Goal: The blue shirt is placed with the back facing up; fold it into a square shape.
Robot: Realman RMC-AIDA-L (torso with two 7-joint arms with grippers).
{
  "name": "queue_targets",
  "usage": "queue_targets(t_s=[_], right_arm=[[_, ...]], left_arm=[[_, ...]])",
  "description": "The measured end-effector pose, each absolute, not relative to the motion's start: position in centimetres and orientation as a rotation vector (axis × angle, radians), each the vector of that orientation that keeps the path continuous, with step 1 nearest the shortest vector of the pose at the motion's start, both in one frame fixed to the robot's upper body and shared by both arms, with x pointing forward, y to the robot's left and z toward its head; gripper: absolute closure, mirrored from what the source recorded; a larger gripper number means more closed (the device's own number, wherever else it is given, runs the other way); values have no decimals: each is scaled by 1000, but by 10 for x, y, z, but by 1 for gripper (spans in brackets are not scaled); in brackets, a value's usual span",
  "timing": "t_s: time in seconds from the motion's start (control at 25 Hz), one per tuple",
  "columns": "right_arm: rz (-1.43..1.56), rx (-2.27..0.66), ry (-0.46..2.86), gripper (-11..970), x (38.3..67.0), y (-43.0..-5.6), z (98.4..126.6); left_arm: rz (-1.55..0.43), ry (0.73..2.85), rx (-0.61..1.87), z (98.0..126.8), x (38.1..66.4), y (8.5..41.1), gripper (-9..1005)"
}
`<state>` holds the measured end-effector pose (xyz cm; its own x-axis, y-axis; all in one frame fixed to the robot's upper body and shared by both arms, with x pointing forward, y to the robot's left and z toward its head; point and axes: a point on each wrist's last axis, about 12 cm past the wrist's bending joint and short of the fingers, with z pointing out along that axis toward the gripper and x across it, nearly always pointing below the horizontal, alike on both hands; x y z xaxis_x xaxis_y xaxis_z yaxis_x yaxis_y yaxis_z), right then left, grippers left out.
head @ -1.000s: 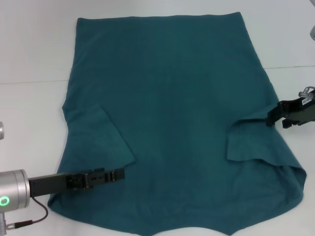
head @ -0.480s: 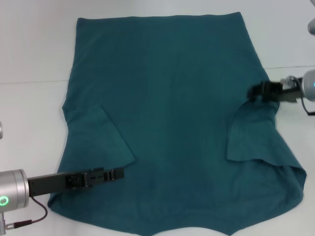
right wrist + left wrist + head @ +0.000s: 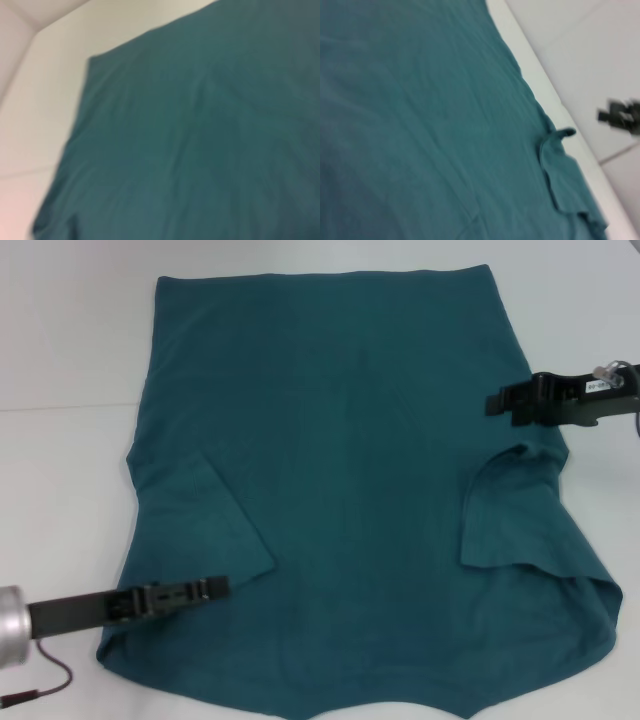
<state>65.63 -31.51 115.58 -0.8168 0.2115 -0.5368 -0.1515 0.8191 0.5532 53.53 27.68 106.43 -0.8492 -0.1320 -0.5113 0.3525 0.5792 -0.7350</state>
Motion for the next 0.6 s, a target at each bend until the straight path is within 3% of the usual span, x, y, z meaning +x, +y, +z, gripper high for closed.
queue_targets(t_s=[0.32,0.6], right_arm=[[988,-149,2476,375,631,-317,1163],[990,-166,2521,228,622,-319,1153]], left_arm=[[-1433,2306,-289,1075,513,322,93],[-1369,2387,-473,1068,504,339,93]])
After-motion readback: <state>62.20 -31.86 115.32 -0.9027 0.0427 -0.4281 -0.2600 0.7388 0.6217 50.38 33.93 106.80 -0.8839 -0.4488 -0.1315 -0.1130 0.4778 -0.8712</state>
